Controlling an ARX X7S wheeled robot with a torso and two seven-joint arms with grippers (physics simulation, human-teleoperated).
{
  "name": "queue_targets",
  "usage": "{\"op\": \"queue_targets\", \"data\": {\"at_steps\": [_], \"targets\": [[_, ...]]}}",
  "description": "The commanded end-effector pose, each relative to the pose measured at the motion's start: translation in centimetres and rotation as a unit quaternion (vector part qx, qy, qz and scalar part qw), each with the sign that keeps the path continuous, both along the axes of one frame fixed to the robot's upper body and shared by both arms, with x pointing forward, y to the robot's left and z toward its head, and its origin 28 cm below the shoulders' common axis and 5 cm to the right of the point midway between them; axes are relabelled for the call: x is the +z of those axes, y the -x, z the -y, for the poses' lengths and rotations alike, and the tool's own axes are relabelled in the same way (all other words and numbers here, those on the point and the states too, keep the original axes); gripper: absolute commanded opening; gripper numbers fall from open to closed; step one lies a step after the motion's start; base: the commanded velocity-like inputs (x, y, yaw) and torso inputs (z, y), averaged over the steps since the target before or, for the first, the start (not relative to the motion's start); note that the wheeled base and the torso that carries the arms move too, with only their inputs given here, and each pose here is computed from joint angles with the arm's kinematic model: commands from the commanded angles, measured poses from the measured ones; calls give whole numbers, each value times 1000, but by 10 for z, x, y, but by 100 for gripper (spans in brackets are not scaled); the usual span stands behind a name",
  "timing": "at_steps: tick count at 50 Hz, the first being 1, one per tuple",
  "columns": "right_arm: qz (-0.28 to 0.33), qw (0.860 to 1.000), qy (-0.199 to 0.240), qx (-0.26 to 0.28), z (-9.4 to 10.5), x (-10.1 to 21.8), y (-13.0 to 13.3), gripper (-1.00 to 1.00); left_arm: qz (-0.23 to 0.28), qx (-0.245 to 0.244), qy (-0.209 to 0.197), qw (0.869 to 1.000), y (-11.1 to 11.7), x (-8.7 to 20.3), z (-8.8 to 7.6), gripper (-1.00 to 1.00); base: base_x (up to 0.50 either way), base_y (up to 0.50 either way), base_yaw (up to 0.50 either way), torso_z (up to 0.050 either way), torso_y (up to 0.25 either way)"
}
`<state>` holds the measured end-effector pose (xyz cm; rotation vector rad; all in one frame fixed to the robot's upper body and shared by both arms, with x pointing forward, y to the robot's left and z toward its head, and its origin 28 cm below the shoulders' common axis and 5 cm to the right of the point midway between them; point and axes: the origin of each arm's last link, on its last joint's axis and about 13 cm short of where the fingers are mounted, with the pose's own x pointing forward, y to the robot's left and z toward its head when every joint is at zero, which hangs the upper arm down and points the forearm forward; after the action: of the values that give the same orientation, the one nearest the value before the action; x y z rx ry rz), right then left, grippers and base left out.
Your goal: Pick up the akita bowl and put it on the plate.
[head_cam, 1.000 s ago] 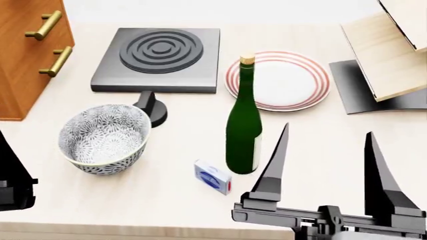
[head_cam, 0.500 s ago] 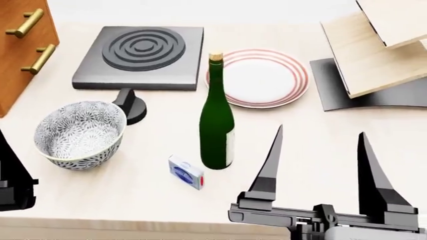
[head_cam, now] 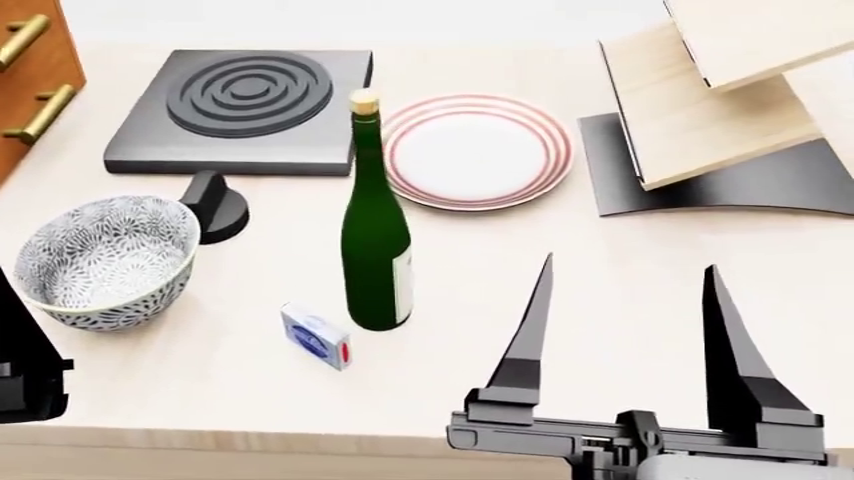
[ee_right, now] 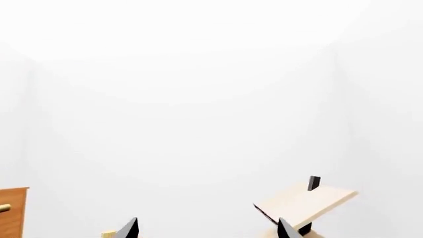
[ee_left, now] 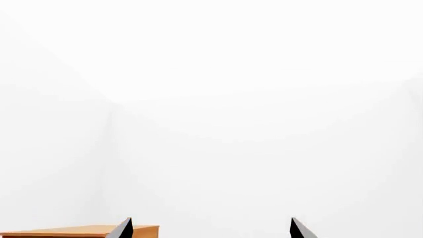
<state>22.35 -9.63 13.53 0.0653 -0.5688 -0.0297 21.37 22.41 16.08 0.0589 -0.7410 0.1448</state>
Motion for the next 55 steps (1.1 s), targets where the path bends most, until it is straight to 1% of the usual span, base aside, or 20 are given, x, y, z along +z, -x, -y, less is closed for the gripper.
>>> {"op": "queue_targets", "data": {"at_steps": [1, 17, 23, 24, 26, 27, 31, 47, 55], "targets": [[0, 1000, 3, 2, -1, -1, 0, 100, 1, 0, 0, 1000, 1, 0, 0, 100, 0, -164, 0, 0, 0], [12, 1000, 11, 2, -3, -1, 4, 100, 2, 0, 1, 1000, 1, 0, 0, 100, 0, -125, 0, 0, 0], [20, 1000, 14, -3, -4, -1, 5, 100, 10, -3, 1, 1000, 2, 0, -1, 100, 0, -72, 0, 0, 0], [37, 999, 12, -5, -4, -1, 7, 100, 16, -5, 2, 1000, 3, 1, -1, 100, 0, -8, 0, 0, 0], [37, 999, 15, -8, -4, -1, 9, 100, 15, -5, 1, 1000, 3, 0, -1, 100, 0, 0, 0, 0, 0], [47, 999, 11, -16, -4, -1, 10, 100, 15, -4, 0, 1000, 2, 0, 0, 100, 0, 0, 0, 0, 0], [42, 999, 15, -9, -5, -2, 9, 100, 25, -5, -1, 1000, 5, 1, 0, 100, 0, 0, 0, 0, 0], [43, 999, 21, -5, -7, -4, 9, 100, 22, -3, -1, 1000, 4, -1, -1, 100, 1, 0, 0, 0, 0], [44, 999, 21, -4, -7, -4, 9, 100, 23, -3, -2, 1000, 4, -1, -1, 100, 110, 0, 0, 0, 0]]}}
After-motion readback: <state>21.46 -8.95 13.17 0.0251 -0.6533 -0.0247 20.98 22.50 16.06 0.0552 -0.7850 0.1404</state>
